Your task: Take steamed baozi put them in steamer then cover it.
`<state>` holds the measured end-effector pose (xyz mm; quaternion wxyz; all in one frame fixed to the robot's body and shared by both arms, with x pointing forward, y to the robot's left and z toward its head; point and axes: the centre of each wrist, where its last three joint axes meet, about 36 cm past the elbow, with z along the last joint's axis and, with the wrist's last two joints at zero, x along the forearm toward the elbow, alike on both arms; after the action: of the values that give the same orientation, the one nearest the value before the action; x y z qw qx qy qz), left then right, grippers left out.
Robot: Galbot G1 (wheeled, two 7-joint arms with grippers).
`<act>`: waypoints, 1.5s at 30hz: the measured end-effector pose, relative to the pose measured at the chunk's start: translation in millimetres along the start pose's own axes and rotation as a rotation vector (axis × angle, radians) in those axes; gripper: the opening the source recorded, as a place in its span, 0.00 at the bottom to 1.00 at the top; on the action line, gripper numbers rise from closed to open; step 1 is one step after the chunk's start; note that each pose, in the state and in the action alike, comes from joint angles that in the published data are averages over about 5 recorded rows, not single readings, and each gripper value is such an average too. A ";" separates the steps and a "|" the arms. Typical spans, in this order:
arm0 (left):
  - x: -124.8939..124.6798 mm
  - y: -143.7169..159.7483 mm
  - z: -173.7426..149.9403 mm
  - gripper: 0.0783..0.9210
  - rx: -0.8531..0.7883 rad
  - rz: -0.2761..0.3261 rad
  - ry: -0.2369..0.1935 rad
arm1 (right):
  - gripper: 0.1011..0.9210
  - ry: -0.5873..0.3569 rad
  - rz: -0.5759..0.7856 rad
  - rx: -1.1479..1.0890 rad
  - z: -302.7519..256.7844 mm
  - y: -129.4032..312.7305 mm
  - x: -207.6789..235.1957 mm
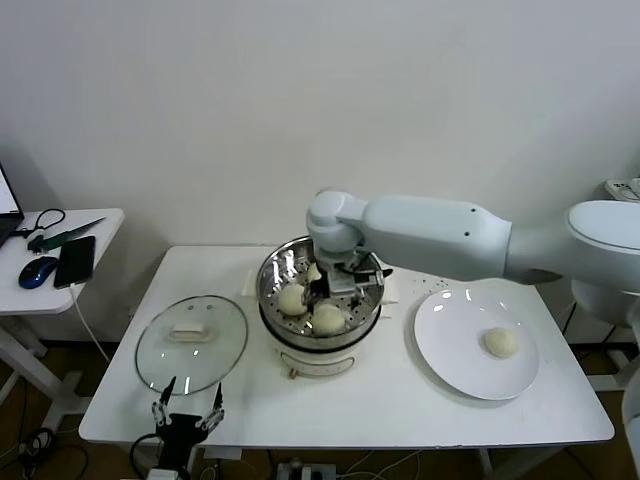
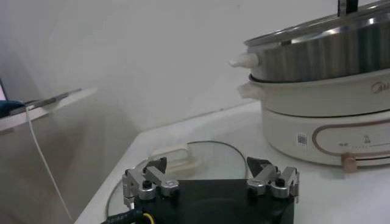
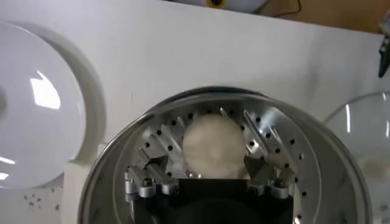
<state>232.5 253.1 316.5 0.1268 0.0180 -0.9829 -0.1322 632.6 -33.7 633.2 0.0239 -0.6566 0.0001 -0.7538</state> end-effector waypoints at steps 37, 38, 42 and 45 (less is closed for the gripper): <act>-2.6 0.9 -6.9 0.88 -0.007 0.006 -0.015 | 0.88 0.003 0.140 -1.544 -18.0 384.8 -71.2; -2.4 1.0 -6.7 0.88 -0.007 0.005 -0.014 | 0.88 0.000 0.130 -1.563 -20.5 391.6 -76.2; -1.7 0.6 -6.0 0.88 -0.006 0.003 -0.011 | 0.88 -0.006 0.090 -1.625 -29.3 414.2 -93.8; -1.0 -0.1 -5.2 0.88 -0.005 0.002 -0.007 | 0.88 -0.007 0.062 -1.657 -34.5 426.9 -104.7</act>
<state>234.8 251.7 321.1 0.1235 0.0162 -0.9830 -0.1346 628.1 -457.4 511.4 -0.4467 -0.4637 0.5736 -0.5064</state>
